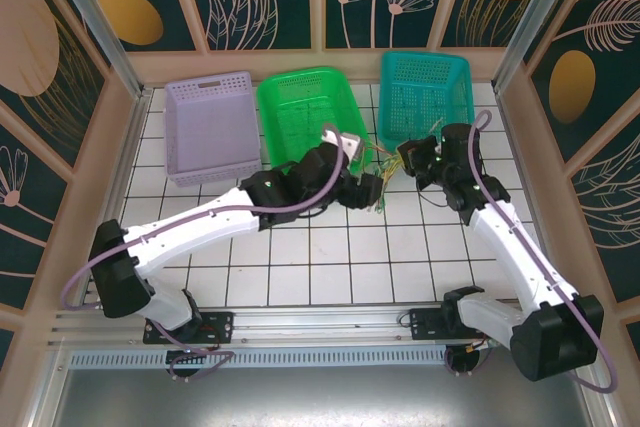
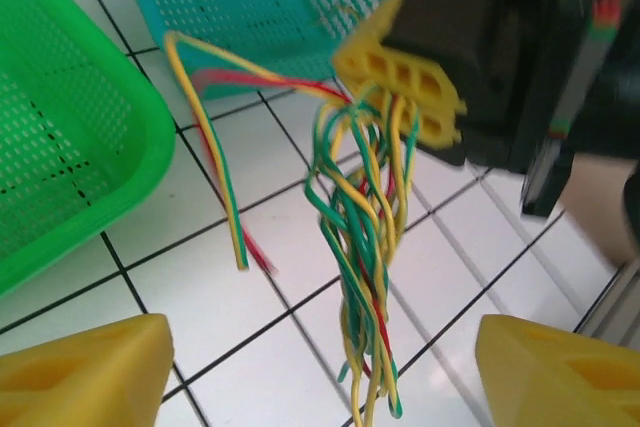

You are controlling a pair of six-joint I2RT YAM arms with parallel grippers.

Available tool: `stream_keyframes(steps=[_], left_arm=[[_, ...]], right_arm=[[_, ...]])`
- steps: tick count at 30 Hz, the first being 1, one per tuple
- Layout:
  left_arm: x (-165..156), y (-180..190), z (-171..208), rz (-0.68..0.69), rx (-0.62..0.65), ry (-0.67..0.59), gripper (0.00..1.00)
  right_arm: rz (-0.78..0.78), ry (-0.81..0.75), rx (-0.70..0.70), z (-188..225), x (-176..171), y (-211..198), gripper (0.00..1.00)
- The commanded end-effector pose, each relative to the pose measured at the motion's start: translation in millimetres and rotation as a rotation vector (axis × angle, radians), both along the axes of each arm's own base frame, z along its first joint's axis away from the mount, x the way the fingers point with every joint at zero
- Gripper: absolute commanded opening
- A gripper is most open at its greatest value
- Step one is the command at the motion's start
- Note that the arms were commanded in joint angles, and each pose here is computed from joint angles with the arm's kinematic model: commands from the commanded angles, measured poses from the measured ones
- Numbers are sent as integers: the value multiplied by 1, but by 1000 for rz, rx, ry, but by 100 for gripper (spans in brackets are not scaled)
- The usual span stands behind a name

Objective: Untangle the cables

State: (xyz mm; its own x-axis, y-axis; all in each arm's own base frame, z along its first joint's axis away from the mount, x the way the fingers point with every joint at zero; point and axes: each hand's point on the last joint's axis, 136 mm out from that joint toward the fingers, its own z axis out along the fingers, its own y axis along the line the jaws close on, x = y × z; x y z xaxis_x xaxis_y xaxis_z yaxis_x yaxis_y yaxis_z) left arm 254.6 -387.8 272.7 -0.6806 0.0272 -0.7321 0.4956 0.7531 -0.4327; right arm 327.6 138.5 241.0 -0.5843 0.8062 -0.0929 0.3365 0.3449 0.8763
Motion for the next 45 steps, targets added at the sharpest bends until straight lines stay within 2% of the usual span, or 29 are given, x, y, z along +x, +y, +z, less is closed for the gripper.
stream_keyframes(steps=[1,6,10,14,17,19,23,26,29,34,37,40,41,43,45], left_arm=[[27,22,43,145,-209,116,89],[52,22,19,174,-217,383,89],[62,5,29,174,-236,441,92],[69,1,1,200,-119,499,94],[69,-9,-5,141,-125,485,94],[70,-15,1,66,-135,417,93],[69,-6,-11,-28,-18,280,92],[54,-12,-10,-140,-84,252,90],[49,-10,-9,-156,-163,263,85],[63,-7,-13,-91,-224,275,77],[71,-4,0,-71,-305,265,65],[73,-2,0,-68,-345,289,43],[71,-3,-3,-74,-350,304,40],[68,-6,-4,-95,-371,331,43],[62,-10,-1,-129,-402,353,51]], right_arm=[[65,-279,-116,37,10,2,0],[160,-440,-172,55,8,13,0],[242,-520,-240,63,6,22,0],[311,-553,-285,65,6,29,0],[379,-575,-274,67,6,40,0],[430,-580,-256,70,5,47,0],[549,-556,-219,74,6,61,0],[614,-538,-216,72,7,64,0],[634,-540,-147,73,6,61,0],[646,-529,-70,79,5,65,0],[639,-517,-71,76,5,63,0],[626,-518,-53,76,4,59,0],[620,-525,-43,79,4,58,0],[609,-528,-33,82,5,57,0],[606,-532,-39,85,7,56,0]])
